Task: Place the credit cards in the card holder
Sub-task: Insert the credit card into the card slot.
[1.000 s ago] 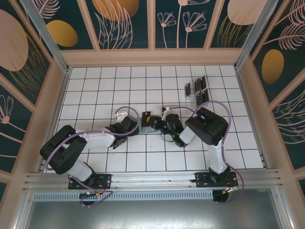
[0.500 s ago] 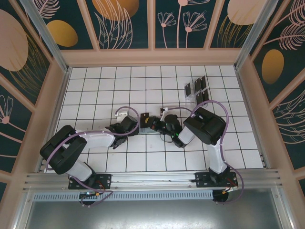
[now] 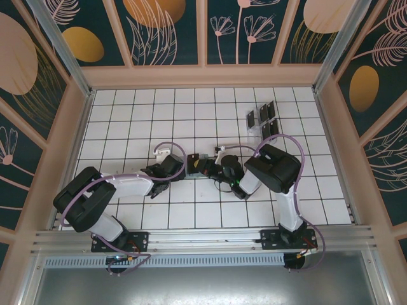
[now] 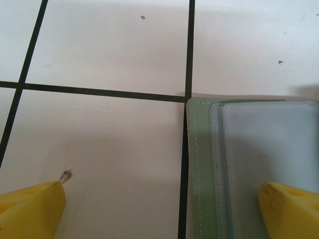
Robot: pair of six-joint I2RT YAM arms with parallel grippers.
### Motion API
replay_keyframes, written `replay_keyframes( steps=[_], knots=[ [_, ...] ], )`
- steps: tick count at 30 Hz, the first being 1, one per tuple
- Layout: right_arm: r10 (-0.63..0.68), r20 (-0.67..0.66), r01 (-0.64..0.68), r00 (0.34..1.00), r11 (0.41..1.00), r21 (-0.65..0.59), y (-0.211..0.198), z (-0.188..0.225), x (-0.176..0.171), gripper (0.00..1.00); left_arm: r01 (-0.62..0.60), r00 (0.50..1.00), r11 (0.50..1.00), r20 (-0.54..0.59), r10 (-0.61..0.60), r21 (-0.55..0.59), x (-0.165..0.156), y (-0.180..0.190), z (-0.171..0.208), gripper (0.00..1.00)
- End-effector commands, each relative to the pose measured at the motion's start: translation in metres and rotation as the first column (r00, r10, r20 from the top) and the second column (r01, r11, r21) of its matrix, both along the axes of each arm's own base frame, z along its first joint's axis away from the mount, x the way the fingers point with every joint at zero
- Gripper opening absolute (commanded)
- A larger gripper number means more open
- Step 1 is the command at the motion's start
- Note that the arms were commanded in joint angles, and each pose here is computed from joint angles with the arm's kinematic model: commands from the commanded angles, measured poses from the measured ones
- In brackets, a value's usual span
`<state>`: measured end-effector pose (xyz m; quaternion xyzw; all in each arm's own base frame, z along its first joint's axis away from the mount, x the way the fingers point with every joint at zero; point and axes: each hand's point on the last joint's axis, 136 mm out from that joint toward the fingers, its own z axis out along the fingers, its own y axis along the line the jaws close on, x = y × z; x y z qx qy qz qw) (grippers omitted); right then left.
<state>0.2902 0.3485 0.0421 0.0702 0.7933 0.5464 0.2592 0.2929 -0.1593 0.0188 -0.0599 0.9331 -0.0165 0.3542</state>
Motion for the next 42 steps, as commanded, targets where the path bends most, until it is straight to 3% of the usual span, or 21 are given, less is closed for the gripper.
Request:
replay_keyframes(
  steps=[1, 22, 42],
  knots=[
    [0.019, -0.026, -0.019, 0.999, 1.0, 0.0, -0.001, -0.005, -0.011, 0.0, 0.022, 0.992, 0.995, -0.127, -0.01, 0.097, -0.027, 0.021, -0.029, 0.98],
    [-0.016, -0.137, 0.002, 0.99, 0.995, -0.105, -0.004, -0.026, -0.013, 0.0, 0.023, 0.992, 0.995, -0.127, -0.01, 0.097, -0.026, 0.021, -0.029, 0.99],
    [0.081, -0.193, -0.109, 0.978, 0.984, -0.139, 0.014, -0.038, -0.019, 0.0, 0.024, 0.992, 0.996, -0.123, -0.013, 0.087, -0.026, 0.019, -0.028, 0.98]
  ],
)
